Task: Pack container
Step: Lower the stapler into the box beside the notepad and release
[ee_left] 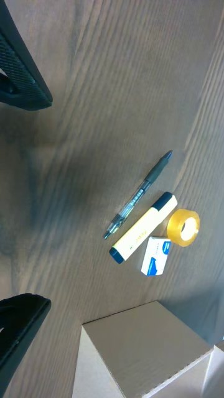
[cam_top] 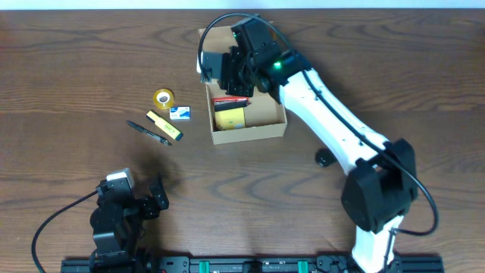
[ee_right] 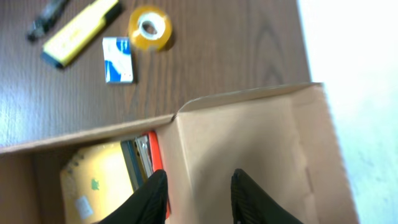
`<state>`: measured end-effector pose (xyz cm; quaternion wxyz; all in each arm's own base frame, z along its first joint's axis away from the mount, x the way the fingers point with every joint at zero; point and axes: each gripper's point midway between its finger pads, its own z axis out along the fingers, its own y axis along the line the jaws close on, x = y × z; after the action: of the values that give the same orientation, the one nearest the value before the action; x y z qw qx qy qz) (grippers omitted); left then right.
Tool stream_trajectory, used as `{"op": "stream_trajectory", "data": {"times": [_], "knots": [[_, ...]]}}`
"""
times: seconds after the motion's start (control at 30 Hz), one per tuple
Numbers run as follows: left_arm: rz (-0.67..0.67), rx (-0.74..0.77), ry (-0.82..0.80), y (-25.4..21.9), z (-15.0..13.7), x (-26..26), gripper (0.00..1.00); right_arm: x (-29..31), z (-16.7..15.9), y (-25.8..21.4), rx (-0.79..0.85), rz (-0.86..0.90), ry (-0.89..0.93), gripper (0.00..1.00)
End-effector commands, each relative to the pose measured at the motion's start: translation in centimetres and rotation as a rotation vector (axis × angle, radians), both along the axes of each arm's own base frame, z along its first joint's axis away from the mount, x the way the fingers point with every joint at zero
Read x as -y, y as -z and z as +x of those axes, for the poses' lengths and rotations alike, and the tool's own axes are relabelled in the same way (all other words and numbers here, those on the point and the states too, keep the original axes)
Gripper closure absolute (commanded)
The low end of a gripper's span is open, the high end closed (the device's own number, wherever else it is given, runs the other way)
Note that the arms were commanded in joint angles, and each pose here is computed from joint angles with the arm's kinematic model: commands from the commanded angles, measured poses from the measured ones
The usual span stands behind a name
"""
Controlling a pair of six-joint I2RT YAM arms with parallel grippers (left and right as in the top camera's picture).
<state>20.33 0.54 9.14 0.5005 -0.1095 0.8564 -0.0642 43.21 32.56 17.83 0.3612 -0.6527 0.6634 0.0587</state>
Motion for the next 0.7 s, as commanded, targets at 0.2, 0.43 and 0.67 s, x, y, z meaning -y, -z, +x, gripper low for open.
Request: {"op": "stream_trajectory", "data": {"times": [0.2, 0.43, 0.67], "knots": [[-0.002, 0.000, 0.008, 0.2, 0.0, 0.2, 0.05, 1.8, 0.2, -3.2, -0.152, 0.166, 0.358, 0.99], [-0.002, 0.000, 0.008, 0.2, 0.0, 0.2, 0.05, 5.0, 1.3, -2.2, -0.349, 0.285, 0.716, 0.99], [-0.002, 0.000, 0.008, 0.2, 0.0, 0.2, 0.05, 12.8, 1.2, 0.4, -0.644, 0.375, 1.232, 0.99]]}}
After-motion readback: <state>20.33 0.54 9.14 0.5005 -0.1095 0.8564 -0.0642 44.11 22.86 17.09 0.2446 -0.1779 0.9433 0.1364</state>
